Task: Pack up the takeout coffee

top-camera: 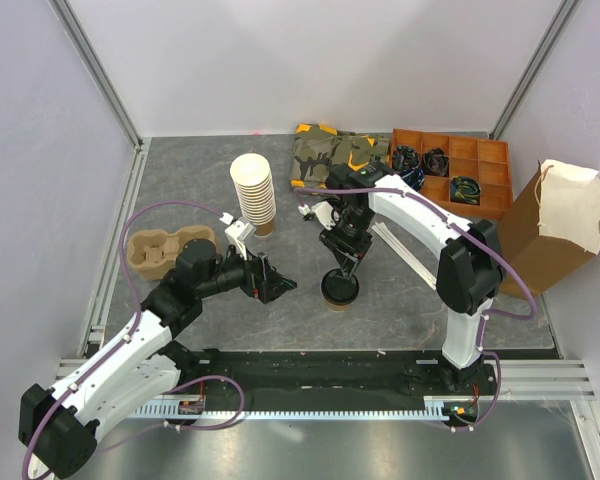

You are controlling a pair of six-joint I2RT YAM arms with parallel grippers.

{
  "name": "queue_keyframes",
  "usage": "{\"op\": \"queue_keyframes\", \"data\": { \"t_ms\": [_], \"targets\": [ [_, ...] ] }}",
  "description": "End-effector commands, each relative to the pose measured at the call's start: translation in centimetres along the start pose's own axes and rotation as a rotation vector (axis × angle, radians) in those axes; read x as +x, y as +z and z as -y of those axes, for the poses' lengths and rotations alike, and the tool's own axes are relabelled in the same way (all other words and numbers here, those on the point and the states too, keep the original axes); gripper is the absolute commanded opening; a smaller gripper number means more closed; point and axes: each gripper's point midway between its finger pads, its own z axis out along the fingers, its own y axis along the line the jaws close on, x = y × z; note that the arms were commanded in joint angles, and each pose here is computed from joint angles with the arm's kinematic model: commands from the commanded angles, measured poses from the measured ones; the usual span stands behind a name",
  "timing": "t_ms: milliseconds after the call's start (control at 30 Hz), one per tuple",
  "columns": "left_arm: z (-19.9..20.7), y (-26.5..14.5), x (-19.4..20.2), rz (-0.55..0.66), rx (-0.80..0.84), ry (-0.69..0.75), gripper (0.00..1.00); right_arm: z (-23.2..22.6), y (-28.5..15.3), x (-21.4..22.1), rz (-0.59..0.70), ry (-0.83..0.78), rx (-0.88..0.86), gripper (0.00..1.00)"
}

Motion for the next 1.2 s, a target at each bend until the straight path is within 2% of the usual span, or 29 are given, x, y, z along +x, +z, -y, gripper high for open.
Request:
{"op": "queue_keyframes", "data": {
  "t_ms": [0, 100, 333, 467, 533, 567, 600, 667, 700, 733, 800, 967, 1167],
  "targets": [
    [0.8, -0.2, -1.0, 0.038, 0.032, -0.006, 0.99, -1.3, -1.5, 0.8, -0.036, 0.021, -0.026, 0.44],
    [1.3, -0.3, -1.3, 0.043, 0.051, 0.013, 0.99, -1.4, -2.5, 0.3, 0.002, 0.003, -0.008, 0.49],
    [3.5, -1.3, -1.3, 0.024, 0.167, 0.143, 0.99, -1.6, -5.9, 0.7, 0.121, -0.006, 0.008, 0.68],
    [4.1, -1.6, -1.9, 0.026, 0.204, 0.311, 0.96, -1.8, -7.7, 1.3, 0.228, 0.036, -0.085, 0.66],
    [4.2, -1.5, -1.9, 0.021, 0.203, 0.374, 0.93, -1.9, -7.7, 1.2, 0.296, 0.038, -0.136, 0.61],
    [4.6, -1.2, -2.0, 0.017, 0.221, 0.45, 0.9, -2.9, -8.1, 0.9, 0.348, 0.028, -0.181, 0.58],
    [4.6, -1.1, -1.9, 0.009, 0.218, 0.48, 0.88, -3.1, -7.1, 1.3, 0.347, 0.051, -0.216, 0.51],
    [5.5, -0.7, -1.4, -0.001, 0.251, 0.602, 0.8, -4.1, -7.0, 0.3, 0.424, 0.021, -0.287, 0.42],
    [5.5, -0.5, -1.2, 0.0, 0.247, 0.639, 0.77, -4.1, -6.0, 0.5, 0.418, 0.048, -0.313, 0.28],
    [5.7, -0.3, -1.1, 0.005, 0.251, 0.696, 0.71, -4.0, -5.8, -0.3, 0.447, 0.057, -0.327, 0.22],
    [6.5, 0.1, -0.4, -0.005, 0.274, 0.747, 0.65, -4.1, -4.9, -0.5, 0.454, 0.079, -0.373, 0.13],
    [6.5, 1.6, 0.2, -0.023, 0.29, 0.771, 0.55, -4.0, -3.7, -1.6, 0.494, 0.123, -0.432, 0.08],
    [5.4, 3.2, 1.0, -0.063, 0.28, 0.778, 0.52, -3.4, -0.9, -0.9, 0.458, 0.16, -0.451, 0.05]
  ]
}}
